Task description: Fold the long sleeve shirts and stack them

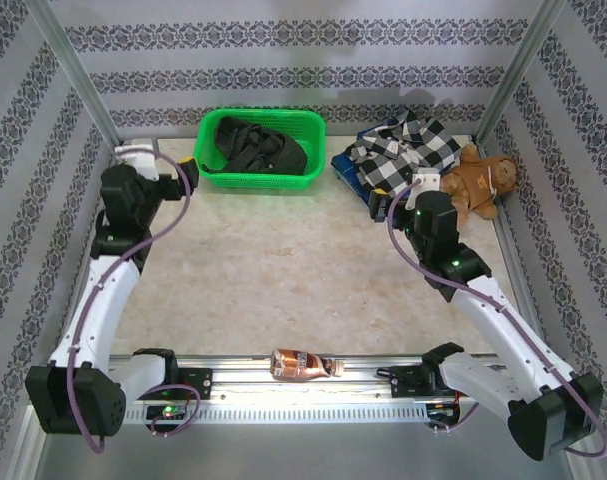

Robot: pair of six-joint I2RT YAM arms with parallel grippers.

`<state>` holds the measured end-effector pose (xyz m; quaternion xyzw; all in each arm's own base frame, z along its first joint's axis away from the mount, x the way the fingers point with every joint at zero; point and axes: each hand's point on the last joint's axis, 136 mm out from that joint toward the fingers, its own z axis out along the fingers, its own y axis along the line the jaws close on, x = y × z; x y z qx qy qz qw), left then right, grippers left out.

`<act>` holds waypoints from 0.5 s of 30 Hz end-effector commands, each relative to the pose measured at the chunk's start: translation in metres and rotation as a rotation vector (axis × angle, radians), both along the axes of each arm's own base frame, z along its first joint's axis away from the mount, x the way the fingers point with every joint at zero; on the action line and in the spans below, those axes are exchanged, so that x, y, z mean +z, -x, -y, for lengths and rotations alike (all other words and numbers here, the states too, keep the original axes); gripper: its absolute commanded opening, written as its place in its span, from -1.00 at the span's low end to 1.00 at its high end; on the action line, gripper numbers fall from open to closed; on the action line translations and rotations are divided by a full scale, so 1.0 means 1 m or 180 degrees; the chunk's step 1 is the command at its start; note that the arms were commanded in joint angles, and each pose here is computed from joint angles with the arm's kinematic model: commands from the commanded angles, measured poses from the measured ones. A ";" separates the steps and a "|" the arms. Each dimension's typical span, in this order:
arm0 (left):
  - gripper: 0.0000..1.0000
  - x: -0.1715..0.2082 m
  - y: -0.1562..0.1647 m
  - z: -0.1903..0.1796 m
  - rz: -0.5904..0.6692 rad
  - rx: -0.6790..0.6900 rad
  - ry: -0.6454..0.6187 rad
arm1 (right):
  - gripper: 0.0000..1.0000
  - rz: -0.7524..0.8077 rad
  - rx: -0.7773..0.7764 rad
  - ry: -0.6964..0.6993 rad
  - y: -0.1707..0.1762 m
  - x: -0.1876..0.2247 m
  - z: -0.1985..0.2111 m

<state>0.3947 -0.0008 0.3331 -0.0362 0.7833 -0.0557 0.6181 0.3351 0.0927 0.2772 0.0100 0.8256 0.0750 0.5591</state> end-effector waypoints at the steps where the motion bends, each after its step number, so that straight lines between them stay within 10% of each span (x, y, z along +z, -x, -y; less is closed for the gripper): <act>1: 0.99 -0.076 0.006 -0.002 -0.1424 0.0172 0.0428 | 0.95 -0.0732 -0.0060 -0.0105 0.017 -0.020 -0.007; 15: 0.94 -0.133 -0.126 -0.026 -0.2423 0.0566 0.0649 | 0.96 -0.1343 0.0991 -0.0267 0.008 0.008 -0.130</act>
